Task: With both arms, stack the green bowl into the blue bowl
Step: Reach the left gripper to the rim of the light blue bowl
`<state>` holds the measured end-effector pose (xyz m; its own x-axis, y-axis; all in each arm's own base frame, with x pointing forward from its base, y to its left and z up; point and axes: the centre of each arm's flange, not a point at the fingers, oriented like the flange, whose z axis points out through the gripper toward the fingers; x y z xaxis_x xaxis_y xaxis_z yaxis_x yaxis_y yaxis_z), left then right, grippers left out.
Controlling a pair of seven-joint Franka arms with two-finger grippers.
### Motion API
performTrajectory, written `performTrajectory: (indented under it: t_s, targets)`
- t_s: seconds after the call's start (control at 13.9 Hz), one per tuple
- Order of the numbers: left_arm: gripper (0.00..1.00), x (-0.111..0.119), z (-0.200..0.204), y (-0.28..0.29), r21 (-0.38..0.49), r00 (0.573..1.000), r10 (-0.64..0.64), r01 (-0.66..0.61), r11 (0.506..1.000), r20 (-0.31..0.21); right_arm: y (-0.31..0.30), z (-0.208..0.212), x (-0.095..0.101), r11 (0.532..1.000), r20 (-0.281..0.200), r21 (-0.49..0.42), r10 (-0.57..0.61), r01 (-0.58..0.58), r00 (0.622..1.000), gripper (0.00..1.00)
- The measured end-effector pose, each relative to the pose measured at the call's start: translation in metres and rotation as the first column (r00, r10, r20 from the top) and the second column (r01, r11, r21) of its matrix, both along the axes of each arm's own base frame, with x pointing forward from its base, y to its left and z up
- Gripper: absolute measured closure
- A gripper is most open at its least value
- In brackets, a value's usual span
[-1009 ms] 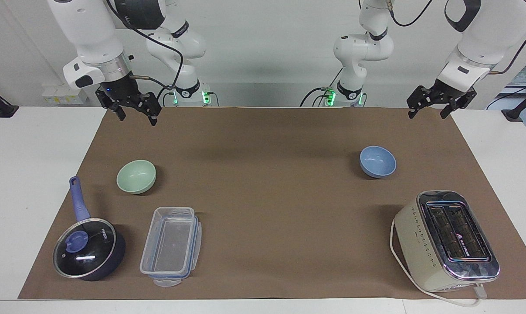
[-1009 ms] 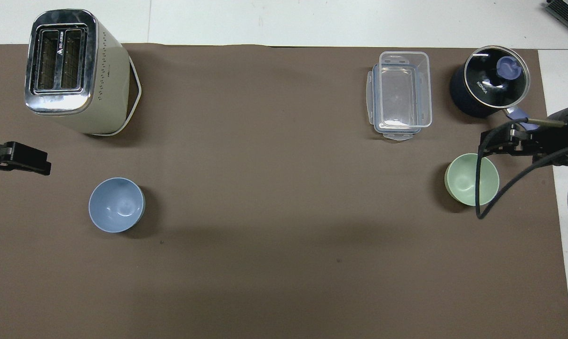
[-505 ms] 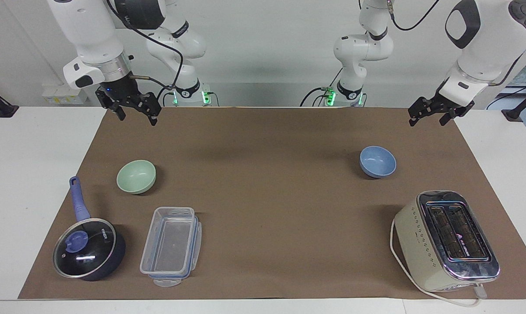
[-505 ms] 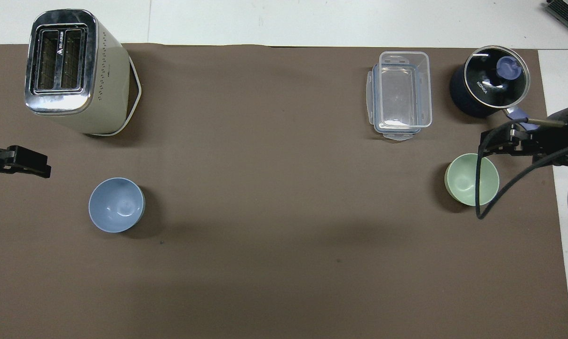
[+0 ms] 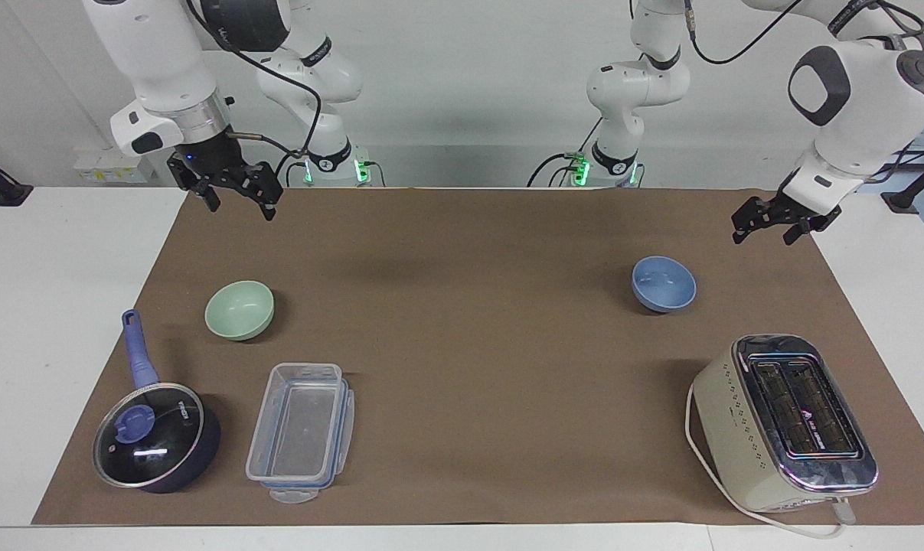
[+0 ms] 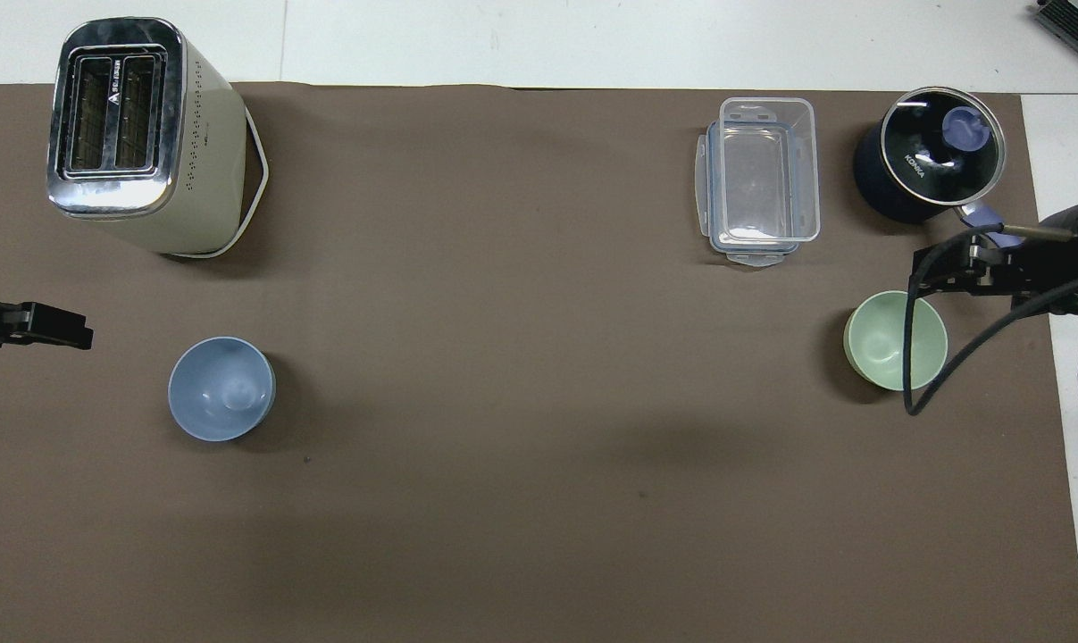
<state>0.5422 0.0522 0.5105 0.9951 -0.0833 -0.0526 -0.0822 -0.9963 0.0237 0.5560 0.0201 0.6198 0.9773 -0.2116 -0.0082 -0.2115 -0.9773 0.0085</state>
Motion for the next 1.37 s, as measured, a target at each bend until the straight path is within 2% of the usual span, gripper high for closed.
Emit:
performTrajectory:
  t_s: [0.22, 0.65, 0.94, 1.37]
  targets:
    - [0.0, -0.005, -0.041, -0.008, -0.028, 1.0, 0.003, -0.002, 1.0, 0.01, 0.0, 0.0, 0.0, 1.0, 0.0, 0.0, 0.0, 0.0, 1.0, 0.0]
    - [0.0, -0.02, -0.099, -0.019, -0.076, 1.0, 0.021, -0.02, 0.997, 0.01, 0.0, 0.0, 0.0, 1.0, 0.0, 0.0, 0.0, 0.0, 1.0, 0.0]
    - [0.0, -0.037, -0.141, -0.032, -0.076, 1.0, 0.012, -0.012, 0.997, 0.01, 0.0, 0.0, 0.0, 1.0, 0.0, 0.0, 0.0, 0.0, 1.0, 0.0]
    - [0.0, -0.048, -0.176, -0.033, -0.072, 1.0, 0.015, -0.015, 0.997, -0.008, 0.0, 0.0, 0.0, 1.0, 0.0, 0.0, 0.0, 0.0, 1.0, 0.0]
